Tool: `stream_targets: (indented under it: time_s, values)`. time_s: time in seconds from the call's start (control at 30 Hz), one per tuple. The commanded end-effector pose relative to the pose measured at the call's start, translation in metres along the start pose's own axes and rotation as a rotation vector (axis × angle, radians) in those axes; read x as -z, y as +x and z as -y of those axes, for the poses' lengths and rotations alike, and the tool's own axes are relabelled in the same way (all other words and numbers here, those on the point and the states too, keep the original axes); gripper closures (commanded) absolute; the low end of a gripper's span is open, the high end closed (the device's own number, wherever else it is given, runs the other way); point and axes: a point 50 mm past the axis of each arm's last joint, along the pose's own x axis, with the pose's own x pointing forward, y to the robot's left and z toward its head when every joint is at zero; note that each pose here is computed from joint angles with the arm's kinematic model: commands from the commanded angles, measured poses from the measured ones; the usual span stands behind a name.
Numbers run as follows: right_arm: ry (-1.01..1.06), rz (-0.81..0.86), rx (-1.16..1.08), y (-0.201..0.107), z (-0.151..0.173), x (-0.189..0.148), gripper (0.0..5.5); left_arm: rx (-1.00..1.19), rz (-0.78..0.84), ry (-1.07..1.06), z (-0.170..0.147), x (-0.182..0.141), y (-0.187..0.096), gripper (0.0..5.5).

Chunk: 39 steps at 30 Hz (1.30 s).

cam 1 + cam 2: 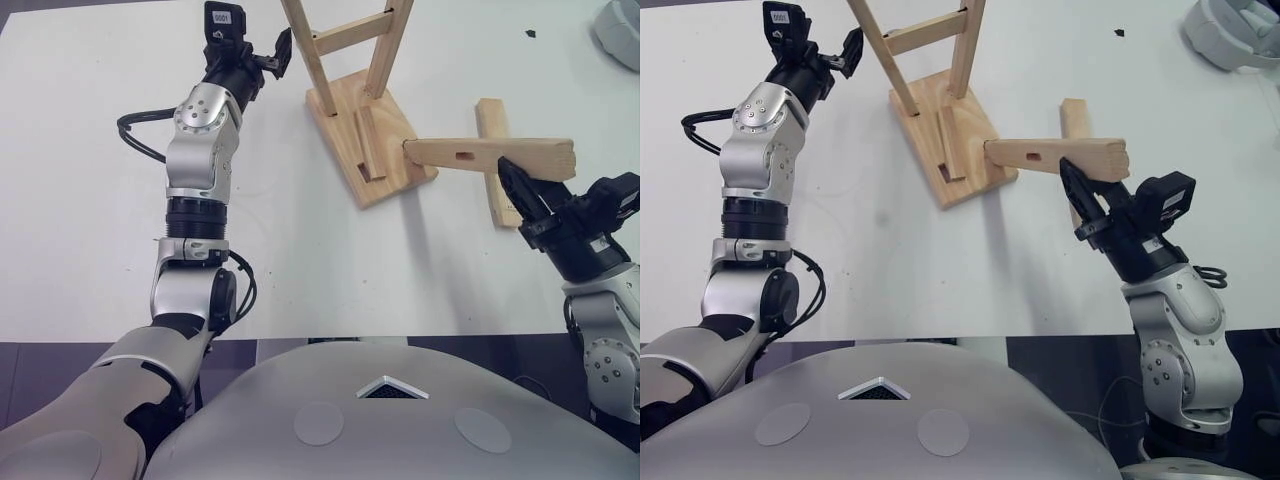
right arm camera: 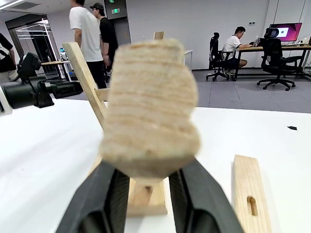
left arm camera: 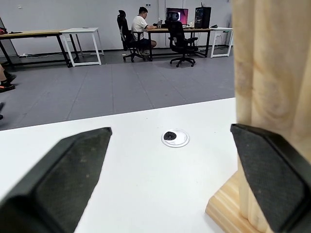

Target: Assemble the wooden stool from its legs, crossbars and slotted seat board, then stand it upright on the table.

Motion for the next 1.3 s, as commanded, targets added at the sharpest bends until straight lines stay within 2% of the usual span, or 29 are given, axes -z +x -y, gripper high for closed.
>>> stream_targets:
  time_s: [0.03,0.17,0.3,0.53,0.63,0.8,1.3]
  values:
    - [-0.045,0.105,-0.015,0.014,0.008,-0.038,4.46,0.0,-0.007,-0.005,0.003,0.001,0.0,0.99]
    - [-0.118,-0.052,-0.057,0.036,0.025,-0.06,4.46,-0.009,0.0,-0.013,0.004,0.001,0.0,0.99]
    - [-0.06,-0.234,-0.172,0.053,0.034,-0.082,4.46,-0.049,0.012,-0.031,0.002,0.005,-0.006,0.99]
    - [0.009,-0.366,-0.299,0.089,0.04,-0.136,4.46,-0.192,0.035,-0.079,-0.001,0.02,-0.026,0.99]
    - [0.035,-0.443,-0.308,0.097,0.033,-0.126,4.46,-0.23,0.043,-0.065,-0.002,0.023,-0.031,0.99]
    - [0.09,-0.531,-0.215,0.093,0.046,-0.105,4.46,-0.288,0.047,-0.046,-0.014,0.026,-0.04,0.99]
    - [0.24,-0.468,-0.119,0.092,0.049,-0.082,4.46,-0.262,0.054,-0.05,-0.004,0.019,-0.039,0.99]
